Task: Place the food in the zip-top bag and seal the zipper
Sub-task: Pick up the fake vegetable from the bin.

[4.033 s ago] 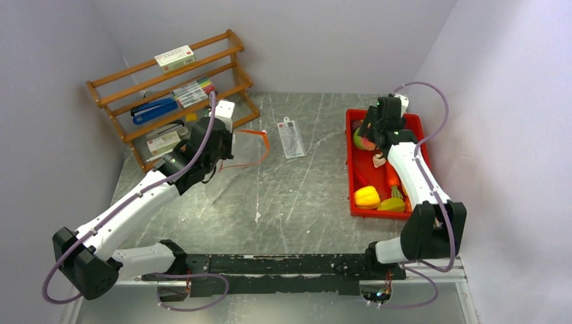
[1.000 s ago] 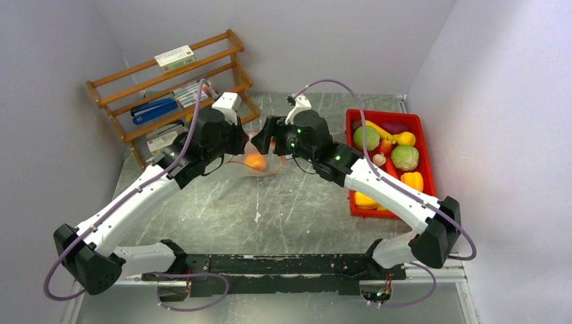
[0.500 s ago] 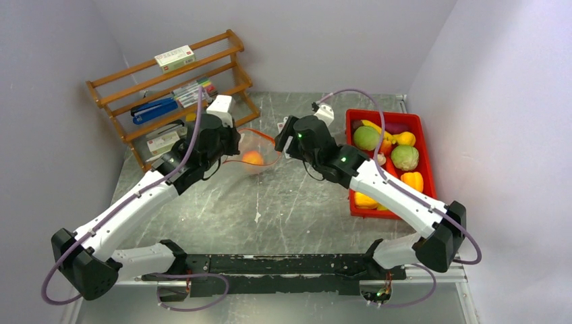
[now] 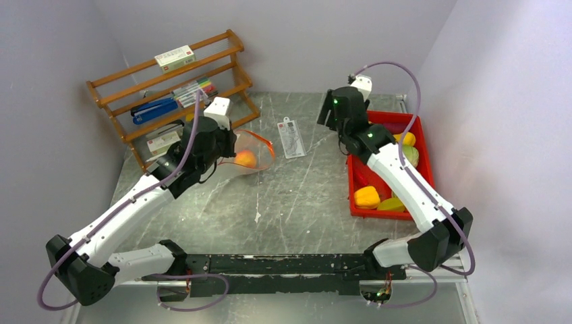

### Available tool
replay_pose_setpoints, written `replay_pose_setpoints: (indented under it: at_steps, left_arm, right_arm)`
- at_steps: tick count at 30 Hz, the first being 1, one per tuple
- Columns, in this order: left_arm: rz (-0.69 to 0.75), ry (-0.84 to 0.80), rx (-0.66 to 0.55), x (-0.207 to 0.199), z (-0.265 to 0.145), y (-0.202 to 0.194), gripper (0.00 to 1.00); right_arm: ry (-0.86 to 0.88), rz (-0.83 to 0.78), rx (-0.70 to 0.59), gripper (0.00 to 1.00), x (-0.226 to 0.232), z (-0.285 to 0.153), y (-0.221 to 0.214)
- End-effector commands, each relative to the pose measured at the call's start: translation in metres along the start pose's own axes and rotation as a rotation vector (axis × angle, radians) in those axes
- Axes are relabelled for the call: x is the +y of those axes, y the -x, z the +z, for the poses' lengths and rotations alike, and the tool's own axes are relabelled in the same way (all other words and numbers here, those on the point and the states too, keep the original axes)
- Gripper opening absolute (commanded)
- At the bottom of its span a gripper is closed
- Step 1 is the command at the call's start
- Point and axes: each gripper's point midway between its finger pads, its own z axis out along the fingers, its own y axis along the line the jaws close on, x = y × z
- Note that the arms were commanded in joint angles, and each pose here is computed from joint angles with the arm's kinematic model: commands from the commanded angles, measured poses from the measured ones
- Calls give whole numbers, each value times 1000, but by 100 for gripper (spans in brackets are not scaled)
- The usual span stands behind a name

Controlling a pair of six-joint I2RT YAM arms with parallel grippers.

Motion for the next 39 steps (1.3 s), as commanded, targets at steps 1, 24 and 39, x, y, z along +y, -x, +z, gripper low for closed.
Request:
replay_pose_setpoints:
  at_steps: [1,24,39]
  left_arm:
    - [30,15,13,6,-8,-8,7]
    - [73,-34,32,3,-6,-28,7]
    - [84,-38,41,3,-6,-31,7]
  right_arm:
    - [-138,-28,18,66,-44,5,0]
    - [-643,287,74,54,-224,37,-97]
    - [-635,397,84,54,-263,80,-132]
